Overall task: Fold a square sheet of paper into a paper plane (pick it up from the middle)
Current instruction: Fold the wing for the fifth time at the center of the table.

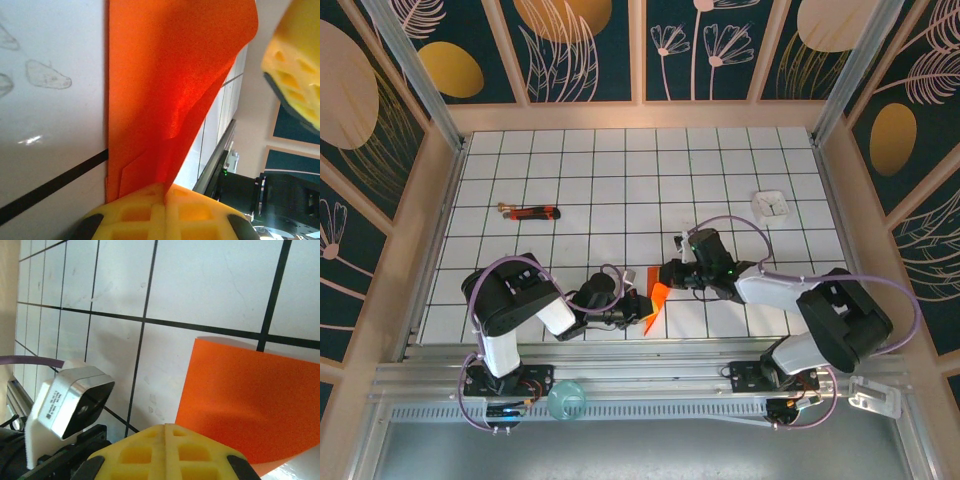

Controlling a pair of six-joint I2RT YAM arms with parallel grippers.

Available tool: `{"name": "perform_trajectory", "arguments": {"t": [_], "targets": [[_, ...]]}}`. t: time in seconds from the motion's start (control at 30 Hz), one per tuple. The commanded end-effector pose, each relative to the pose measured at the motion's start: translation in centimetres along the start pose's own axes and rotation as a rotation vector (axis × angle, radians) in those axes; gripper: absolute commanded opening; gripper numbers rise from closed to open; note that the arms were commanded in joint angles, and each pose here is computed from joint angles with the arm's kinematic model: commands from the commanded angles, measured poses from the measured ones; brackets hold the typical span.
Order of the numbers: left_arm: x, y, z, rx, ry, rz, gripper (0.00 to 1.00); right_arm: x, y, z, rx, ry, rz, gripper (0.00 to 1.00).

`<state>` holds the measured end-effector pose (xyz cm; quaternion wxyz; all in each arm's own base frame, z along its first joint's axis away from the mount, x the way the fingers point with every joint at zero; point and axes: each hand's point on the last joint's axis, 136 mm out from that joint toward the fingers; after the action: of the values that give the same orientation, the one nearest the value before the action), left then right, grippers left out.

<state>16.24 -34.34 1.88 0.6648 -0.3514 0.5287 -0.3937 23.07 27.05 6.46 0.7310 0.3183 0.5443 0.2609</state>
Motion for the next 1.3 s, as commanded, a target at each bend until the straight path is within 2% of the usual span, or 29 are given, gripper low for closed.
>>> {"name": "perform_trajectory", "arguments": {"t": [0.0,0.5,1.27], "targets": [[-0.8,5.7,-2.8,-0.079,0.068,0.189,0.0,-0.3,-0.3,-0.6,-0.022,0.019,0.003,0.04],[-0.5,5.8,-3.0,-0.087,0.078,0.187,0.0,-1.3,-1.5,-2.3,-0.06,0.029,0.013,0.02],[-0.9,6.2,-3.1,-0.093,0.066,0.193,0.0,2.3,-1.3,-1.3,-0.052,0.081,0.032,0.0]]}}
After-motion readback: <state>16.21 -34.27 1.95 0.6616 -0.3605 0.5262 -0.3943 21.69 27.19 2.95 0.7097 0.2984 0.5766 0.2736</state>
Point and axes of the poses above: each hand's point on the last joint's axis, 136 mm out from that joint toward the fingers, its own x axis out along the fingers, its own y axis along the line the jaws close on, z = x × y, and after that the axes turned 13 degrees about x, right-handed
